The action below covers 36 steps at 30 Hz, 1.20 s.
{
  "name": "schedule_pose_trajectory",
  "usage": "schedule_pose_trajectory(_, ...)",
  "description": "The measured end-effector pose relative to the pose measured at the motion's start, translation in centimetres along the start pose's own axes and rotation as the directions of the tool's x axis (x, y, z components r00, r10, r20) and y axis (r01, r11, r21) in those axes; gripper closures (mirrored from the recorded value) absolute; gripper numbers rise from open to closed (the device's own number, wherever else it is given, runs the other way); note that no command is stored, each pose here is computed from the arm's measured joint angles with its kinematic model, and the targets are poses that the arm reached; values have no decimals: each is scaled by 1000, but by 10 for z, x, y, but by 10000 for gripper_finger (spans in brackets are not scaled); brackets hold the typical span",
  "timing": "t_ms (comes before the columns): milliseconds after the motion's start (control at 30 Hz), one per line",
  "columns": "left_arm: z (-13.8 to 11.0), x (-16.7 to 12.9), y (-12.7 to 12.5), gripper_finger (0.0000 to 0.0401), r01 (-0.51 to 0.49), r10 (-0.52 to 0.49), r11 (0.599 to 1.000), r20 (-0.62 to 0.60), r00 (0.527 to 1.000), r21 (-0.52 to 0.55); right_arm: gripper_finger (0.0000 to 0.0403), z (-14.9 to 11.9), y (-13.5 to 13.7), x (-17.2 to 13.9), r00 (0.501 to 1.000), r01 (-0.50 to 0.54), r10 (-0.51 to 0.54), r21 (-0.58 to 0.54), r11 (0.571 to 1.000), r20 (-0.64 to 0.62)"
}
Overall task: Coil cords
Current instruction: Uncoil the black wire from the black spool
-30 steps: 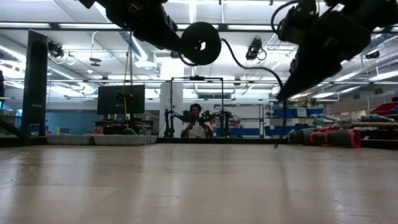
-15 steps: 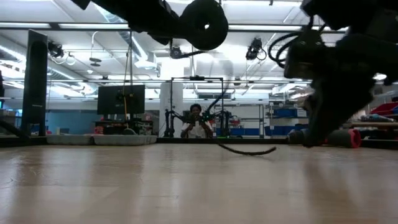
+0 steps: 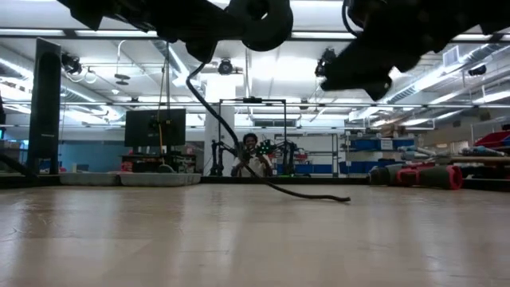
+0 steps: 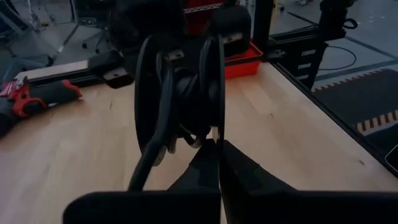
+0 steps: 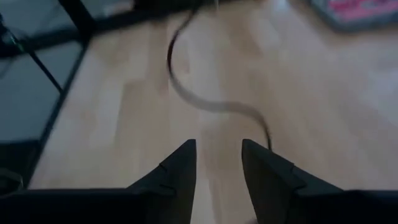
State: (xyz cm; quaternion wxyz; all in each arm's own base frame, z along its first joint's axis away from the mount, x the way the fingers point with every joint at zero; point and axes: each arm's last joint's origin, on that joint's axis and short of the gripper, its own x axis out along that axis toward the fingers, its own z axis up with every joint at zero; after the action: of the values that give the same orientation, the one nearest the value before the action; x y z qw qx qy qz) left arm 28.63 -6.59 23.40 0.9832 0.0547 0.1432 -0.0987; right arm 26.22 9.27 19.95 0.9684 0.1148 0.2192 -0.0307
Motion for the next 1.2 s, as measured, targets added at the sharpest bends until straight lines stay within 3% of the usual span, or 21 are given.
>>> schedule_pose_trajectory(333,-4,0,-3,401,-22,20,999,-40,999,-50,275,11,-4,-1,998,-21,22,-22,1000,62)
schedule_pose_trajectory(567,0,0,-3,401,13,-13,997,2,1000,-77,275,13,-18,7,997,53,-48,-81,995,67)
schedule_pose_trajectory(700,3,0,-1,401,90,-87,990,39,995,-107,275,22,-30,12,996,-18,25,-76,997,91)
schedule_pose_trajectory(933,10,-1,7,401,165,-150,978,121,981,-129,275,27,-60,19,997,-61,63,-47,997,44)
schedule_pose_trajectory(1200,18,-2,18,401,178,-150,977,209,966,-120,275,2,-66,48,987,-160,160,-9,987,4)
